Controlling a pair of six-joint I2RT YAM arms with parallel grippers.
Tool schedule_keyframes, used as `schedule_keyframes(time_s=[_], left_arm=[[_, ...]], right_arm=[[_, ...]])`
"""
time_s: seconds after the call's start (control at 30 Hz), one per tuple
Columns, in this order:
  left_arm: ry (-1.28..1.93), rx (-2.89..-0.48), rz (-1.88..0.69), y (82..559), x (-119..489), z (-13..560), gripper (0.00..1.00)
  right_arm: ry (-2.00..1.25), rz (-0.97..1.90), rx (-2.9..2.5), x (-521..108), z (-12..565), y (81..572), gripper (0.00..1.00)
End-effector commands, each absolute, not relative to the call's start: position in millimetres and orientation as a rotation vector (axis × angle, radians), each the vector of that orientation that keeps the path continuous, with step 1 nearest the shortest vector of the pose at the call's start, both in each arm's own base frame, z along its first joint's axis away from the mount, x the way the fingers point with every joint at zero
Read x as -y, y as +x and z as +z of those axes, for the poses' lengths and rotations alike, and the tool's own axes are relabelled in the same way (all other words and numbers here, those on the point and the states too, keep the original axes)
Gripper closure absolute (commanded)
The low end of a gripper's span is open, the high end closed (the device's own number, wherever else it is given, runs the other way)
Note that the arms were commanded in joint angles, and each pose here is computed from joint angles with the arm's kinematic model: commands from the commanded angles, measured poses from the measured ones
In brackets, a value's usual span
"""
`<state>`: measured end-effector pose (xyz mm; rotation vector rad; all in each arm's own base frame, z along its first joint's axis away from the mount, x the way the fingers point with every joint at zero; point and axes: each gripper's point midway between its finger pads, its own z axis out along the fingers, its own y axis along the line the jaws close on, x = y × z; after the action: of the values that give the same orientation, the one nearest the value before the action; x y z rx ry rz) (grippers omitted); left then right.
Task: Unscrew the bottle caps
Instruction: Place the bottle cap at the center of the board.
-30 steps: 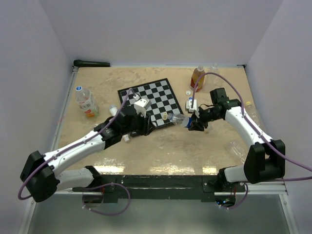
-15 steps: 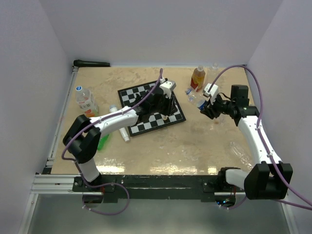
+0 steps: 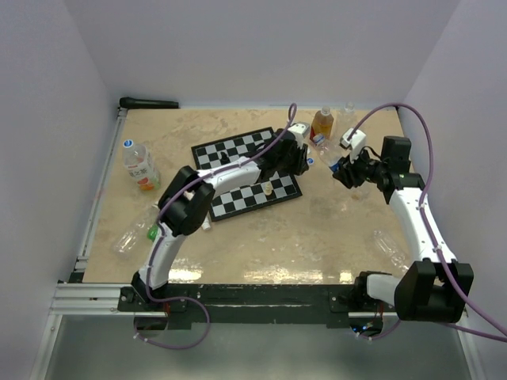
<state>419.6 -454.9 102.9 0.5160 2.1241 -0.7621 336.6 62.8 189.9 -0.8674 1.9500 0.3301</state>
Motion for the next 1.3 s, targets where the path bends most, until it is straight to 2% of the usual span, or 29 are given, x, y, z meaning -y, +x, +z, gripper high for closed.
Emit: schedule_keyframes(time_s=[0.0, 0.1, 0.2, 0.33, 0.53, 0.6, 0.77, 0.83, 1.0, 1.13, 1.27], left_arm=[[0.513, -2.112, -0.702, 442, 468, 94, 1.0], [0.508, -2.12, -0.694, 450, 475, 88, 0.97], [0.5, -2.13, -0.669, 456, 476, 82, 0.88], [0.5, -2.131, -0.653, 458, 475, 82, 0.66], [0.531, -2.083, -0.68, 456, 478, 108, 0.4], [0.548, -2.061, -0.695, 453, 479, 120, 0.37], [0.579, -1.953, -0.65, 446, 457, 174, 0.36], [0.582, -1.835, -0.653, 434, 441, 210, 0.34], [0.597, -1.634, -0.669, 380, 388, 277, 0.22], [0.706, -1.59, -0.743, 315, 349, 296, 0.14], [0.667, -1.526, -0.803, 259, 300, 293, 0.0]], right_arm=[[-0.826, 0.299, -1.925, -58, 199, 343, 1.0], [-0.829, 0.299, -1.923, -58, 199, 342, 1.0], [-0.832, 0.301, -1.919, -58, 200, 342, 1.0], [-0.833, 0.299, -1.92, -58, 199, 342, 1.0], [-0.84, 0.309, -1.92, -59, 198, 341, 1.0], [-0.843, 0.314, -1.915, -59, 199, 340, 1.0], [-0.853, 0.331, -1.9, -62, 201, 337, 1.0], [-0.865, 0.363, -1.89, -67, 202, 333, 1.0], [-0.939, 0.515, -1.819, -88, 208, 318, 1.0], [-1.002, 0.673, -1.708, -111, 227, 297, 1.0], [-1.02, 0.754, -1.646, -122, 249, 286, 1.0]])
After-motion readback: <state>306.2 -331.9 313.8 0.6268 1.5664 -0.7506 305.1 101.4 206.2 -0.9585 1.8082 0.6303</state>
